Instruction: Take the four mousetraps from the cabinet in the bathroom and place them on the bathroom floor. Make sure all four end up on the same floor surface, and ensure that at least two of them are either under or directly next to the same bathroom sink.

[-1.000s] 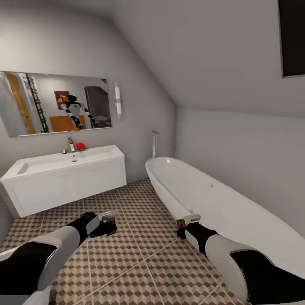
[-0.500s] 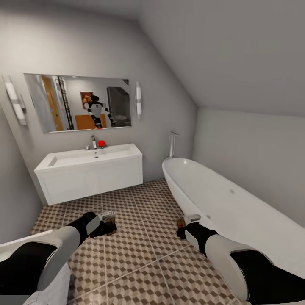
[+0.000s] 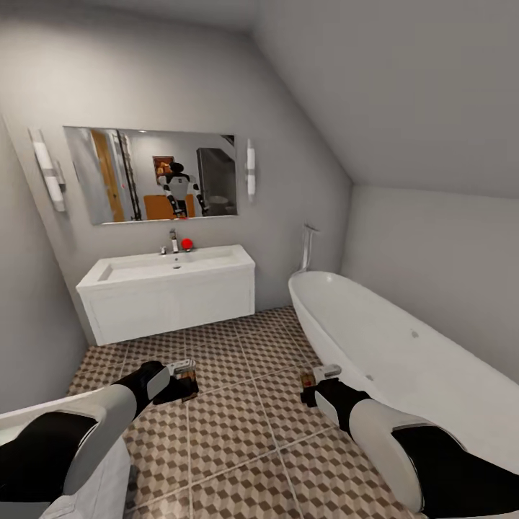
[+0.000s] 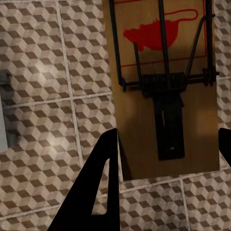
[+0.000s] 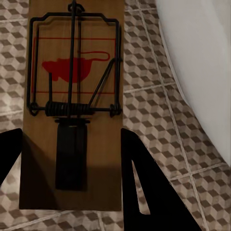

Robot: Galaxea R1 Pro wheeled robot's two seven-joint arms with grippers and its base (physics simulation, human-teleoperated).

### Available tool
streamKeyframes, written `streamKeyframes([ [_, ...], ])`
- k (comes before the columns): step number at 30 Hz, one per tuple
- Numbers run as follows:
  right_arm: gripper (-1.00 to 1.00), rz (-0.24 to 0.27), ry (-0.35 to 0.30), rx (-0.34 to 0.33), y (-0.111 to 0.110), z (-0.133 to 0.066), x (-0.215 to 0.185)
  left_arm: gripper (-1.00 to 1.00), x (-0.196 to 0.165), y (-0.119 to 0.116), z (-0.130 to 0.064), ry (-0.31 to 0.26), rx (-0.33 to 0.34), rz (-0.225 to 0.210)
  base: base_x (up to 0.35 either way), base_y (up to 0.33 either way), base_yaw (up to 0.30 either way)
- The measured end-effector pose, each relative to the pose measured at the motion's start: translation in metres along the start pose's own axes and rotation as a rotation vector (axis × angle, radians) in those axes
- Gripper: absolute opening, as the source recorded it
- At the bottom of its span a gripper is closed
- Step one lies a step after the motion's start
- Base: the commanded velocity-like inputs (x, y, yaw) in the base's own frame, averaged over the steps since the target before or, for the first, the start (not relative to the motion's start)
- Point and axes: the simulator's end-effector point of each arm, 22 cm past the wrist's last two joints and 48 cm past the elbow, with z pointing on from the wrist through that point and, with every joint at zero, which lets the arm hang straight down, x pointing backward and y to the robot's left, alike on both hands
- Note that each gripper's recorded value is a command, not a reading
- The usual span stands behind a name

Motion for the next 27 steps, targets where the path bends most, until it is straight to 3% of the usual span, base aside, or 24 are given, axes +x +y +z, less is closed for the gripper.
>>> streamKeyframes([
  [27, -1.0, 0.001, 0.0, 0.003, -0.0012, 0.0001, 0.0001, -1.0, 0.0002, 0.001, -0.0001, 0.001, -0.002, -0.001, 0.32, 0.0, 0.0],
])
